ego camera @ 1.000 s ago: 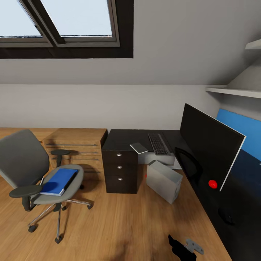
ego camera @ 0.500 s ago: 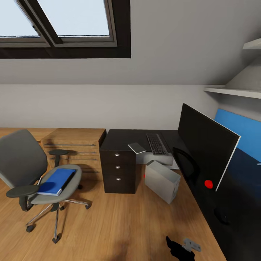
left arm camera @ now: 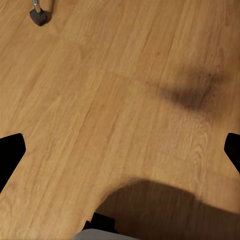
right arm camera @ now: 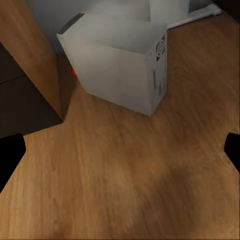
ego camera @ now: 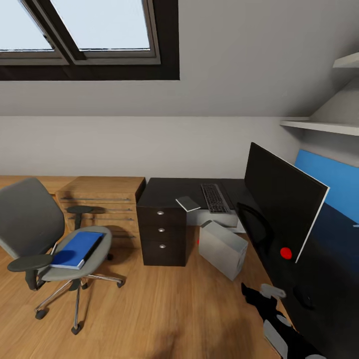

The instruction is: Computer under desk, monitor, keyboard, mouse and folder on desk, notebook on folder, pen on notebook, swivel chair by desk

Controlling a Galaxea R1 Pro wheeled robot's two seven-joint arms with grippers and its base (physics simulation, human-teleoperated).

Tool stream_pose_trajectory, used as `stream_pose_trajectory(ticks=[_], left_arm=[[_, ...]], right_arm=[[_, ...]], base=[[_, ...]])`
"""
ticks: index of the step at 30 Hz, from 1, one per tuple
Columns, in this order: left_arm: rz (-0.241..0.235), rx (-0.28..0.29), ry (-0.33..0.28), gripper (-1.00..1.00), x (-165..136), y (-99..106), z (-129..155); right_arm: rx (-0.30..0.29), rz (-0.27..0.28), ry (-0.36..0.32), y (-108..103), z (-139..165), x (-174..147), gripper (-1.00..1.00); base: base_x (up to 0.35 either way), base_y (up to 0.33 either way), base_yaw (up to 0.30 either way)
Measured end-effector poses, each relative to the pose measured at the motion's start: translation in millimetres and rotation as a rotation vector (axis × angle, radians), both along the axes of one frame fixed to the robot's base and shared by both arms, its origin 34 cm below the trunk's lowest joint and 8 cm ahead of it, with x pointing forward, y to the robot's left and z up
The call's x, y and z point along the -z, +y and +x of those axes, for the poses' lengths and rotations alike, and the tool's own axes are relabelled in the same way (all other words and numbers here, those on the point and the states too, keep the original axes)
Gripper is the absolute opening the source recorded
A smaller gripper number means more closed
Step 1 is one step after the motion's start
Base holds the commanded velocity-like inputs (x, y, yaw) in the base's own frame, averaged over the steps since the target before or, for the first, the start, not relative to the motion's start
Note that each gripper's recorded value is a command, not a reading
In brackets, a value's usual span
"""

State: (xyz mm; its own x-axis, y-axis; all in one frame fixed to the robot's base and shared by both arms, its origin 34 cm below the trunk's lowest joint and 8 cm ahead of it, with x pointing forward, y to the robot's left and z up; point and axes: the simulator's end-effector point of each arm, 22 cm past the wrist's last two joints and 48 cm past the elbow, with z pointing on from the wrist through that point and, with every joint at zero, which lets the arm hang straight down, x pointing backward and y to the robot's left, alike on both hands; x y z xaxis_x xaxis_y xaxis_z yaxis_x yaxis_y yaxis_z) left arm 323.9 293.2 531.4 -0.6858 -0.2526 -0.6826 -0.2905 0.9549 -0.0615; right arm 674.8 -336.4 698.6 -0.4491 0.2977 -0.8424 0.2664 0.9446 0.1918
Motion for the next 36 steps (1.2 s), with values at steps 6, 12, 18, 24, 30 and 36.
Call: stream_pose_trajectory(ticks=[6,12,18,24,30,36], left_arm=[[0.0,0.0,-0.001,1.0,0,0,0],[-0.001,0.0,-0.001,1.0,0,-1,0],[-0.001,0.0,-0.001,1.0,0,-1,0],[-0.001,0.0,-0.001,1.0,0,-1,0],[-0.001,0.0,-0.001,1.0,0,-1,0],[-0.001,0.0,-0.001,1.0,0,-1,0]], right_arm=[[0.027,-0.061,0.011,-33,17,-30,1.0],[0.066,-0.094,0.029,-51,16,-35,1.0],[0.086,-0.114,0.03,-68,14,-38,1.0],[0.086,-0.136,0.022,-88,14,-44,1.0],[0.091,-0.16,0.017,-104,13,-49,1.0],[0.096,-0.175,0.016,-114,12,-52,1.0]], base=[[0.0,0.0,0.0],[0.0,0.0,0.0],[0.0,0.0,0.0],[0.0,0.0,0.0],[0.0,0.0,0.0],[0.0,0.0,0.0]])
